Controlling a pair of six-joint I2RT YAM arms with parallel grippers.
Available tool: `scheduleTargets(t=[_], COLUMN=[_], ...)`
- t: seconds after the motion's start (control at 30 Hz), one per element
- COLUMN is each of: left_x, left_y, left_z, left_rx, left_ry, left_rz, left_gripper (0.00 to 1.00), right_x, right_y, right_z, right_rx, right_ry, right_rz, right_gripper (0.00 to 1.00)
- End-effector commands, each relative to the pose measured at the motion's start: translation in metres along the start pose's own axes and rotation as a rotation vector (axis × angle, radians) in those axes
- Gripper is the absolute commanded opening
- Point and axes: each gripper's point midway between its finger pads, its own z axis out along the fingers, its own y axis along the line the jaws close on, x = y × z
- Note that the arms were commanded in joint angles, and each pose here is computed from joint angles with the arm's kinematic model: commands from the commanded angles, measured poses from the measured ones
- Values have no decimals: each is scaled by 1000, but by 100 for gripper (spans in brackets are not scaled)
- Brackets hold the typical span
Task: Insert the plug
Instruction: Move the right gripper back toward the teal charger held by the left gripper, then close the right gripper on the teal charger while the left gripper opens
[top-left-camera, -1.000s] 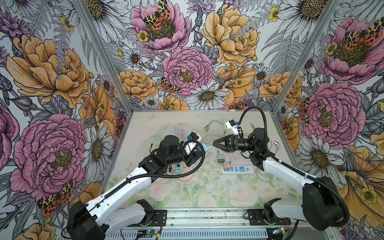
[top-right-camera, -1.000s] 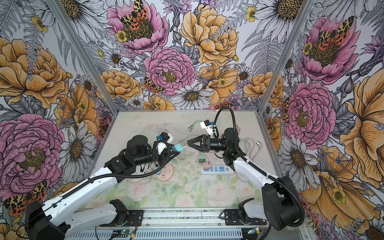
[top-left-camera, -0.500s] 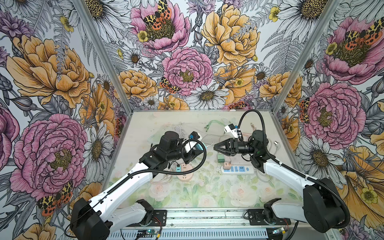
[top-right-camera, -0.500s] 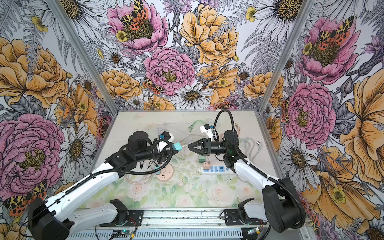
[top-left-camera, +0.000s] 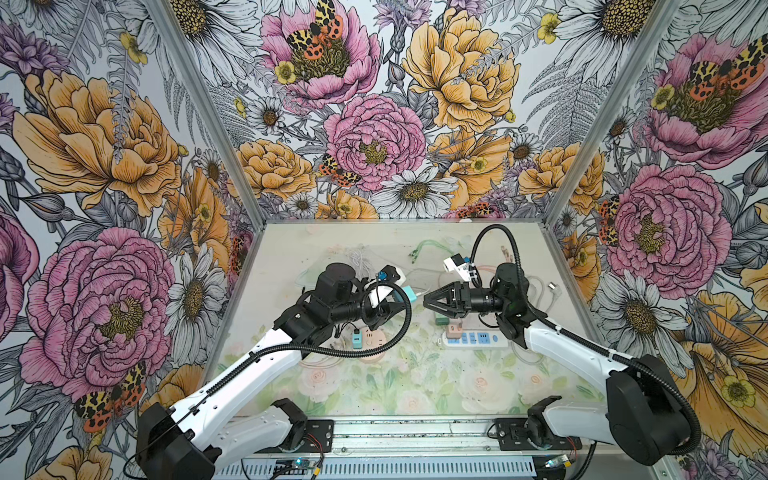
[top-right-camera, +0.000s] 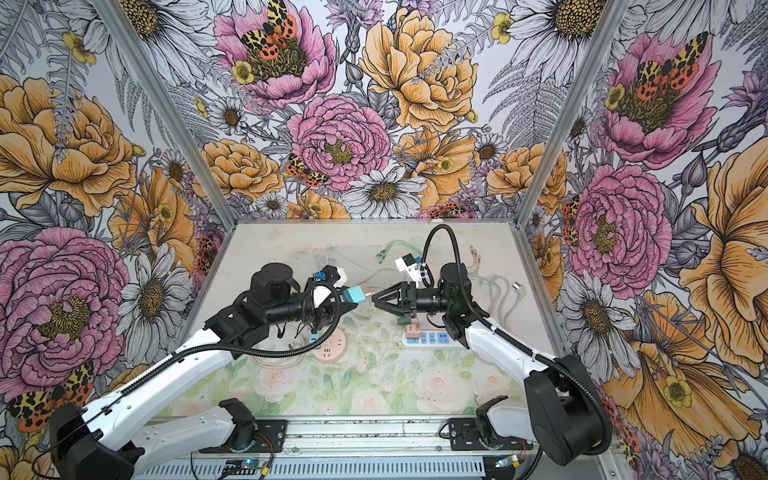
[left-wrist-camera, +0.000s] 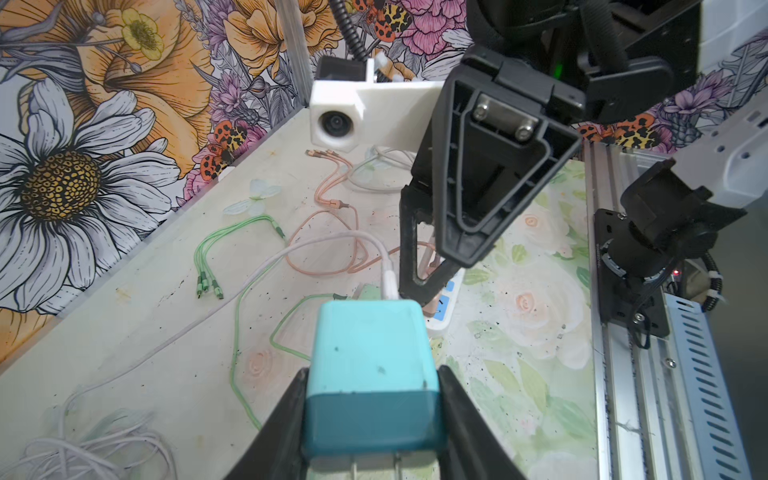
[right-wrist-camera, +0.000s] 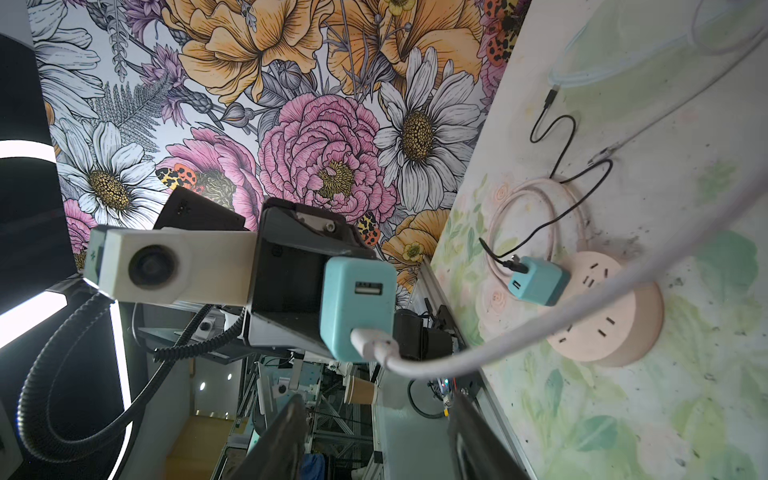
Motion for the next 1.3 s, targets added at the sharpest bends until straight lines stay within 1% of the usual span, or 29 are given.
scheduleTargets(t=[0.0,0.17,0.37,0.53,0.6,0.7,0.9,0.93,0.97,1.03,1.07,1.1,1.2,1.27], left_x=[-16,-15,-18,-16,-14,-15,-18,-18,-18,-18,-16,-16,-14,-14], left_y=[-8,-12,-15,-14,-14,-14,-12,-12,-10,-6,-3,-1,5,9], left_z=[1,9,14,22,25,26,27,27,27,27,27,26,18,8], left_rx=[47,66,79,87,90,95,86,83,77,50,32,18,-32,-75], left_ry=[-42,-35,-55,-44,-40,-46,-59,-57,-55,-51,-44,-39,-30,-43], left_rz=[27,29,37,32,33,37,45,45,44,36,31,26,4,-26], left_gripper=[27,27,27,27,27,27,27,28,30,46,50,52,56,58], right_x=[-7,-10,-8,-9,-7,-6,-3,-3,-3,-4,-5,-6,-8,-6], right_y=[15,15,8,11,13,13,12,12,12,12,12,11,5,-2], right_z=[6,10,14,16,16,16,17,16,17,17,17,17,18,17], right_rx=[-48,-74,-77,-92,-98,-100,-101,-101,-101,-99,-96,-91,-43,28], right_ry=[-8,-11,6,11,18,26,37,37,38,34,29,25,36,57], right_rz=[-64,-60,-38,-43,-47,-47,-45,-46,-43,-45,-44,-42,-46,-52], right_gripper=[57,57,57,54,52,45,28,22,14,0,0,0,0,0])
